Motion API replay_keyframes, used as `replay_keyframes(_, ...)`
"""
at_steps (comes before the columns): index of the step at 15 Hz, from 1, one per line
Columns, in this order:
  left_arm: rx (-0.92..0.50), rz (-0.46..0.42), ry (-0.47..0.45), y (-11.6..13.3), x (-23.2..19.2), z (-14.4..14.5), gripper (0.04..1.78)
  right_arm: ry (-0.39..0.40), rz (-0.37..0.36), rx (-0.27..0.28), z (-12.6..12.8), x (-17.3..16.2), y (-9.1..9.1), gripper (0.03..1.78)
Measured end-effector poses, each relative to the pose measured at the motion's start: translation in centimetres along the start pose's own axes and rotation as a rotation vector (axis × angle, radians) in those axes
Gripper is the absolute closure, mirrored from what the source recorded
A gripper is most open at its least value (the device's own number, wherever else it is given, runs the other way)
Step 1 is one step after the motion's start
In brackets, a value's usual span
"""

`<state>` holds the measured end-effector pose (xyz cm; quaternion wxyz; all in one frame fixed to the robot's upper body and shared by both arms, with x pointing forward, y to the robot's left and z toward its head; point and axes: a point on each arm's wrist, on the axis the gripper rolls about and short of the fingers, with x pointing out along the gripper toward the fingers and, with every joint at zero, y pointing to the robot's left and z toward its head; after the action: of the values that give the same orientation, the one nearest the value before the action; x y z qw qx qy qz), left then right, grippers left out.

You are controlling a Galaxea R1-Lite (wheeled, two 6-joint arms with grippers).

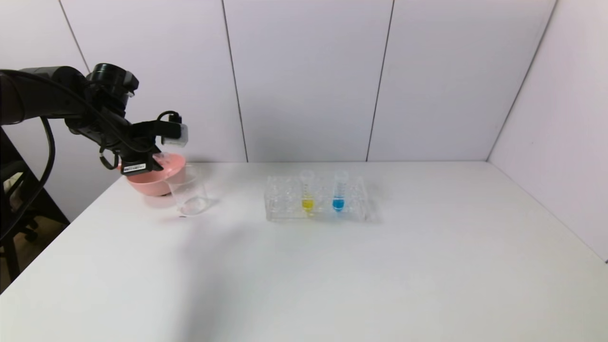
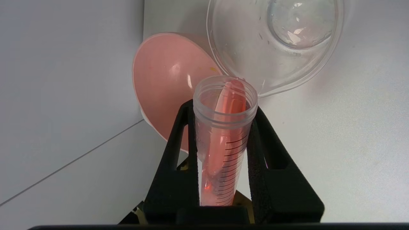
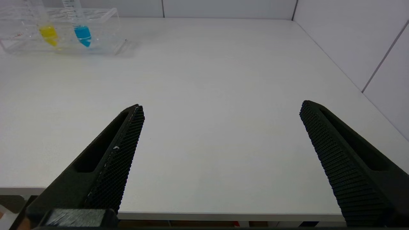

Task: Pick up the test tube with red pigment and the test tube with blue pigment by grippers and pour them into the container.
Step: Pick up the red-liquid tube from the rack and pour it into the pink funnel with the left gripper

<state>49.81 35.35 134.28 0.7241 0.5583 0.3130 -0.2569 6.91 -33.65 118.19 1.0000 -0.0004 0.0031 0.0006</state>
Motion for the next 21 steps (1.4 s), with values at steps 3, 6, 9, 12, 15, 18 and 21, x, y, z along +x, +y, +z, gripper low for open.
replay_keyframes(3,0.003,-0.001,0.002,-0.03,0.22,0.11,1.37,0.000,0.000,0.000,0.00,0.00,0.00,0.04)
replay_keyframes(6,0.006,0.003,0.028,-0.07,0.42,0.17,1.37,0.000,0.000,0.000,0.00,0.00,0.00,0.04)
replay_keyframes(9,0.012,0.002,0.030,-0.15,0.46,0.50,1.37,0.000,0.000,0.000,0.00,0.00,0.00,0.04)
replay_keyframes(12,0.014,0.005,0.041,-0.14,0.46,0.47,1.37,0.000,0.000,0.000,0.00,0.00,0.00,0.04)
replay_keyframes(15,0.022,0.006,0.048,-0.14,0.41,0.48,1.37,0.000,0.000,0.000,0.00,0.00,0.00,0.04)
replay_keyframes(18,0.024,0.004,0.050,-0.17,0.35,0.50,1.37,0.000,0.000,0.000,0.00,0.00,0.00,0.04)
replay_keyframes(21,0.027,0.004,0.051,-0.20,0.36,0.63,1.37,0.000,0.000,0.000,0.00,0.00,0.00,0.04)
